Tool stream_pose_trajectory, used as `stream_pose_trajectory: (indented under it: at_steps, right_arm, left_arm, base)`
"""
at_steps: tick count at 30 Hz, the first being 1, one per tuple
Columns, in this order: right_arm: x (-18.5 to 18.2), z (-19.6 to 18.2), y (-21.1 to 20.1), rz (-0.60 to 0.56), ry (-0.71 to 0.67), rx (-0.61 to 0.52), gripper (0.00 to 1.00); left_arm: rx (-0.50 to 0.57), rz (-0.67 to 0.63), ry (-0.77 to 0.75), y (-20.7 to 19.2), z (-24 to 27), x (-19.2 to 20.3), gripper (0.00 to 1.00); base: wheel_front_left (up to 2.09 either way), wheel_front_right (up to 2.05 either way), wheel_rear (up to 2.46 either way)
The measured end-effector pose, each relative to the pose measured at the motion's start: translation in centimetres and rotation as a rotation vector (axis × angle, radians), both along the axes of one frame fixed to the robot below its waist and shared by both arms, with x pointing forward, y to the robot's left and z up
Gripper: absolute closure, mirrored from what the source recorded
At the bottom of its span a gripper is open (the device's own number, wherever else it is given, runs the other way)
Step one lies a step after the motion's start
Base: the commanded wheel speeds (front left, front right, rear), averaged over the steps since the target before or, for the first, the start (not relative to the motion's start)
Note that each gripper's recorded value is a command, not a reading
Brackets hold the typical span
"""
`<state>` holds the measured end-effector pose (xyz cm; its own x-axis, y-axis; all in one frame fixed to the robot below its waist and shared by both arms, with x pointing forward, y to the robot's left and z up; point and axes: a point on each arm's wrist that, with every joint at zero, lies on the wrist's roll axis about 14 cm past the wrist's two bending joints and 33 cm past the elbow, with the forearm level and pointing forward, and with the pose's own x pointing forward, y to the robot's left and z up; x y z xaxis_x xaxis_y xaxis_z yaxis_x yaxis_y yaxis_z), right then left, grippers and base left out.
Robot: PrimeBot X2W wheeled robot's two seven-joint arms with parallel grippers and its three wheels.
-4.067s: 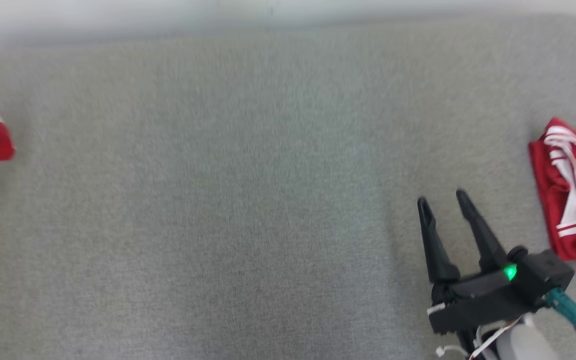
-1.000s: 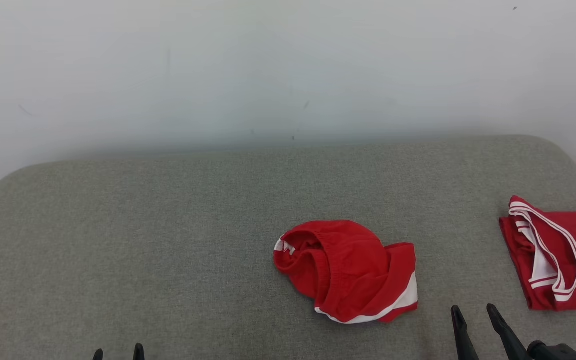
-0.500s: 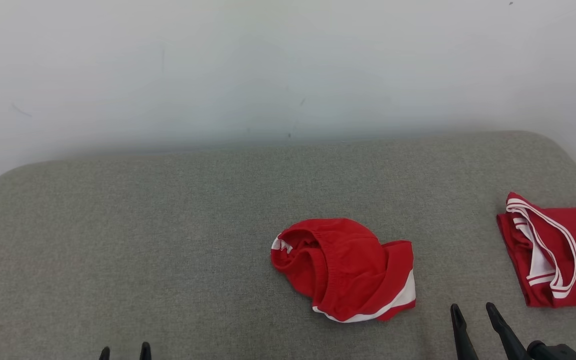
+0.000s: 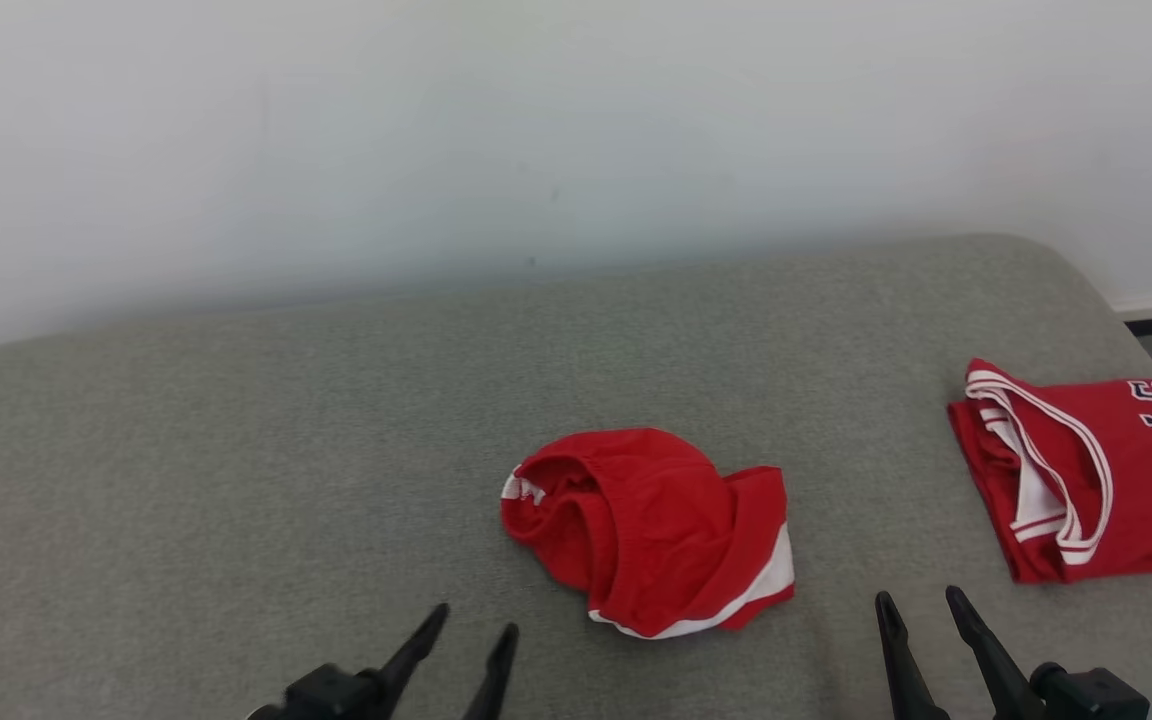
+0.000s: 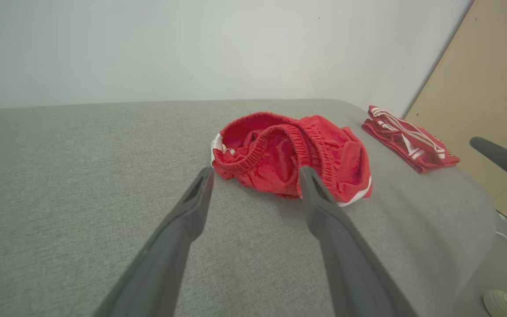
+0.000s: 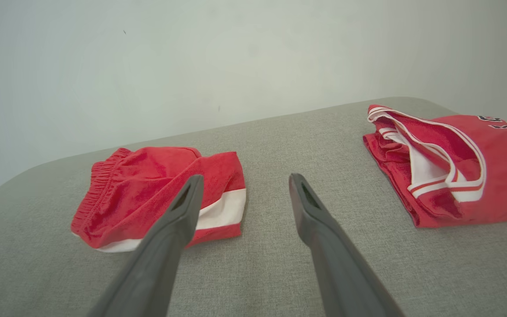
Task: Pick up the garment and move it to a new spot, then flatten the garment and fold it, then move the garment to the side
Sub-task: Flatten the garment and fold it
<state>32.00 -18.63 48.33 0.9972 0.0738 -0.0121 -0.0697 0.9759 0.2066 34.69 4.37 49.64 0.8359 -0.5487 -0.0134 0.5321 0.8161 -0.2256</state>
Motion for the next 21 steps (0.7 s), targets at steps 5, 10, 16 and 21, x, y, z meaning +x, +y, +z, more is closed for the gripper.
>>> stream_pose_trajectory:
  at_steps: [5,10,16,21]
  right_arm:
    - [-0.5,0.0,-1.1,-0.038,0.0,0.001,0.0]
    - [-1.5,-0.1,-2.9,-0.101,0.004,0.001,0.0]
    - [-3.1,-0.6,-5.0,-0.181,0.023,0.0,0.0]
    - [-4.1,-1.0,-6.1,-0.231,0.036,-0.002,0.0]
  left_arm:
    - [0.069,-0.175,0.044,-3.9,-1.3,0.1,0.0]
    - [0.132,-0.27,0.086,-6.0,-3.4,0.4,0.0]
    - [0.153,-0.349,0.113,-8.5,-4.9,0.7,0.0]
    - [0.156,-0.401,0.118,-10.2,-5.4,1.1,0.0]
  base:
    - [0.0,0.0,0.0]
    - [0.0,0.0,0.0]
    - [0.0,0.0,0.0]
    - [0.0,0.0,0.0]
